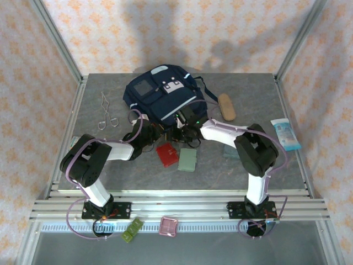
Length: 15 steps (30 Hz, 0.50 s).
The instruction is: Pack books, pencil case, and school supplies into a backpack
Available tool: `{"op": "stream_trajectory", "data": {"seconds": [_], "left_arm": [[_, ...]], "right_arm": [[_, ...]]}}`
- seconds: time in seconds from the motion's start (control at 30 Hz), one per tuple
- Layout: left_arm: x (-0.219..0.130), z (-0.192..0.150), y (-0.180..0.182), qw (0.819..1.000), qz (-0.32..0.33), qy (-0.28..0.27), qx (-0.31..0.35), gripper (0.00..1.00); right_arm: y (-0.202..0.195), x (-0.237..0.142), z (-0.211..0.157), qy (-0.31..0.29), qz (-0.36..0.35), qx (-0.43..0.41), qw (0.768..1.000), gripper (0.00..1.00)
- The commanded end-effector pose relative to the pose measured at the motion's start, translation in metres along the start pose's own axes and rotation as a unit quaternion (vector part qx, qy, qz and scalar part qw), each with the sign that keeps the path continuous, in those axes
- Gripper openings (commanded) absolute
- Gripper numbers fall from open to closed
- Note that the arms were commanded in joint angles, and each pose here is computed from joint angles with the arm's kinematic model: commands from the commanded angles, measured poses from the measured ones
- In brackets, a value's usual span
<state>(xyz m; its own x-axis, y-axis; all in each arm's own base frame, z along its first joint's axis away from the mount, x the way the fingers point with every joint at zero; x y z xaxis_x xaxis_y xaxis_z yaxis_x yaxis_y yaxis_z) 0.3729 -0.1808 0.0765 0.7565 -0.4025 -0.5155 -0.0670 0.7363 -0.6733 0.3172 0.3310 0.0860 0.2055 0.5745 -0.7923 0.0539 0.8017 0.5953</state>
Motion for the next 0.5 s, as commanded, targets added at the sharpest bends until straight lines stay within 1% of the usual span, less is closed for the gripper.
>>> {"op": "stream_trajectory", "data": {"seconds": [0.0, 0.07, 0.1, 0.13, 0.2, 0.27, 0.37, 0.47], "left_arm": [[-0.005, 0.017, -0.044, 0.997, -0.071, -0.022, 0.006, 0.00], [-0.005, 0.016, -0.044, 0.997, -0.071, -0.022, 0.005, 0.00], [-0.005, 0.015, -0.044, 0.997, -0.072, -0.022, 0.003, 0.00], [-0.004, 0.014, -0.043, 0.997, -0.073, -0.021, 0.002, 0.00], [-0.004, 0.014, -0.042, 0.997, -0.072, -0.022, 0.001, 0.00], [-0.004, 0.013, -0.040, 0.997, -0.069, -0.022, 0.002, 0.00], [-0.005, 0.015, -0.039, 0.998, -0.064, -0.025, 0.006, 0.00], [-0.006, 0.020, -0.031, 0.998, -0.047, -0.033, 0.009, 0.00]], "right_arm": [[0.007, 0.002, 0.020, -0.026, 0.004, 0.022, 0.999, 0.37], [0.005, 0.003, 0.024, -0.032, 0.000, 0.033, 0.999, 0.31], [0.005, 0.003, 0.027, -0.032, -0.001, 0.037, 0.999, 0.25], [0.003, 0.004, 0.027, -0.032, -0.004, 0.041, 0.999, 0.21], [-0.002, 0.004, 0.029, -0.033, -0.013, 0.046, 0.998, 0.09], [-0.008, 0.003, 0.028, -0.034, -0.027, 0.050, 0.998, 0.00], [-0.017, -0.004, 0.028, -0.037, -0.046, 0.044, 0.997, 0.00], [-0.033, -0.020, 0.030, -0.053, -0.094, 0.023, 0.994, 0.00]]}}
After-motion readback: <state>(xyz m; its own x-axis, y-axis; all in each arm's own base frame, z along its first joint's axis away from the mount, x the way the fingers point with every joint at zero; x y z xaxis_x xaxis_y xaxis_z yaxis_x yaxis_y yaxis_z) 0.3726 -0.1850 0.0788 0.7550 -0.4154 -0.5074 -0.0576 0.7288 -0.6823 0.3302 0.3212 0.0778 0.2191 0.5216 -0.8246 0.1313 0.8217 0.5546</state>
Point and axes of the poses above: each hand's point on the last joint's axis, 136 mm out from that joint toward the fingers, its own x axis out along the fingers, its own y axis along the line the jaws close on, z = x × y, the point moved 2 cm from there along -x, back along the fingers, and after that the axes turned 14 degrees about x, right-handed, at the moved point
